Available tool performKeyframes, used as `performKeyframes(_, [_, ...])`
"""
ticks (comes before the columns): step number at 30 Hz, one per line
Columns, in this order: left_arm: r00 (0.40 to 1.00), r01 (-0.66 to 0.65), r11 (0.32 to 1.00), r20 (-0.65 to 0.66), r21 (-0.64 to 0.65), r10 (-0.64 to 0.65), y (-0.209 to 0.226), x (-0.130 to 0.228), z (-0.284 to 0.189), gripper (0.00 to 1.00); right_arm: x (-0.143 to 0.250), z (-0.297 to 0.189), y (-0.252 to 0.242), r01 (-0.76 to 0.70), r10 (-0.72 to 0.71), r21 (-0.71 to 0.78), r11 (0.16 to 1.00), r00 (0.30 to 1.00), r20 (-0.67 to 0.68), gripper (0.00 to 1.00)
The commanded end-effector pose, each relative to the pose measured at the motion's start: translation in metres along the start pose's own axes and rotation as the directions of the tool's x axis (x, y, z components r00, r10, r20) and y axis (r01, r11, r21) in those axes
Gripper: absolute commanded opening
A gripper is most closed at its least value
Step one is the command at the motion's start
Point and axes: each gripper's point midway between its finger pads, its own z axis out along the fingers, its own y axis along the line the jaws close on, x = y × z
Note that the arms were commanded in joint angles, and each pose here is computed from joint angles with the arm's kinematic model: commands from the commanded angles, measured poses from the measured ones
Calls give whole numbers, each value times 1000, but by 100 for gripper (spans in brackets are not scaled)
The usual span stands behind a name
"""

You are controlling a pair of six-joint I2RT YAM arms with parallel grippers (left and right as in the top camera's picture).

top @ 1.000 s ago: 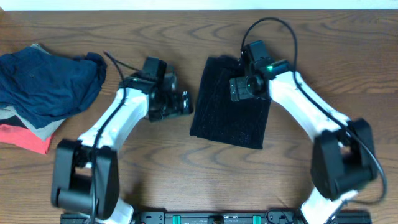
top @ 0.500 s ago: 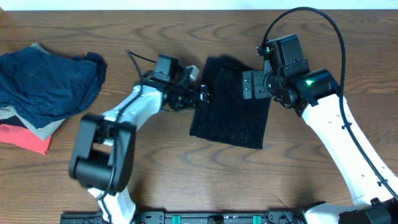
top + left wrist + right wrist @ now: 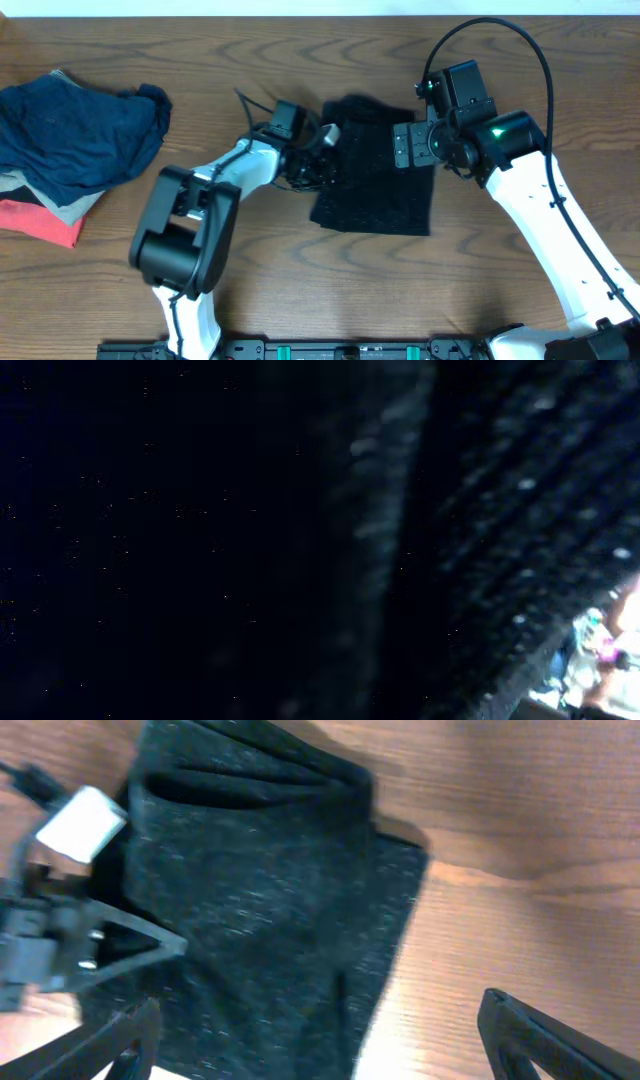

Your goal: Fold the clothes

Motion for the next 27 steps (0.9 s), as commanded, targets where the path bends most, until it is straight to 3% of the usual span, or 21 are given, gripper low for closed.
performKeyframes(1, [974, 62, 949, 228, -309, 10, 50, -42, -77, 6, -6, -7, -18, -27, 26, 37, 999, 999, 22, 99])
performKeyframes(4, [921, 139, 872, 384, -469, 60, 69, -66, -161, 6, -6, -8, -27, -46, 45, 47, 998, 999, 23, 98])
performKeyframes(8, [780, 323, 724, 605, -609, 161, 89, -90, -298, 6, -6, -8, -29, -60, 59, 48, 997, 998, 21, 98])
performKeyframes(12, [624, 505, 610, 747, -610, 230, 107, -90, -414, 6, -4, -8, -29, -59, 59, 49, 997, 998, 13, 98])
performKeyframes(15, [527, 605, 565, 814, -561, 243, 129, -76, -473, 6, -3, -9, -29, -59, 59, 48, 997, 998, 10, 98])
performKeyframes(19, [458, 720, 504, 872, -478, 173, 167, -42, -507, 6, -4, -9, -28, -59, 58, 45, 997, 998, 13, 98])
performKeyframes(25, [384, 848, 415, 922, -330, -51, 217, 1, -495, 7, -4, -9, -28, -59, 58, 45, 997, 998, 15, 98])
performKeyframes(26, [386, 854, 406, 920, -326, -73, 221, 4, -491, 9, -4, -9, -28, -59, 58, 45, 997, 998, 14, 98])
performKeyframes(27, [387, 864, 391, 916, -319, -109, 227, 9, -484, 25, -4, -9, -28, -59, 58, 45, 997, 998, 13, 98])
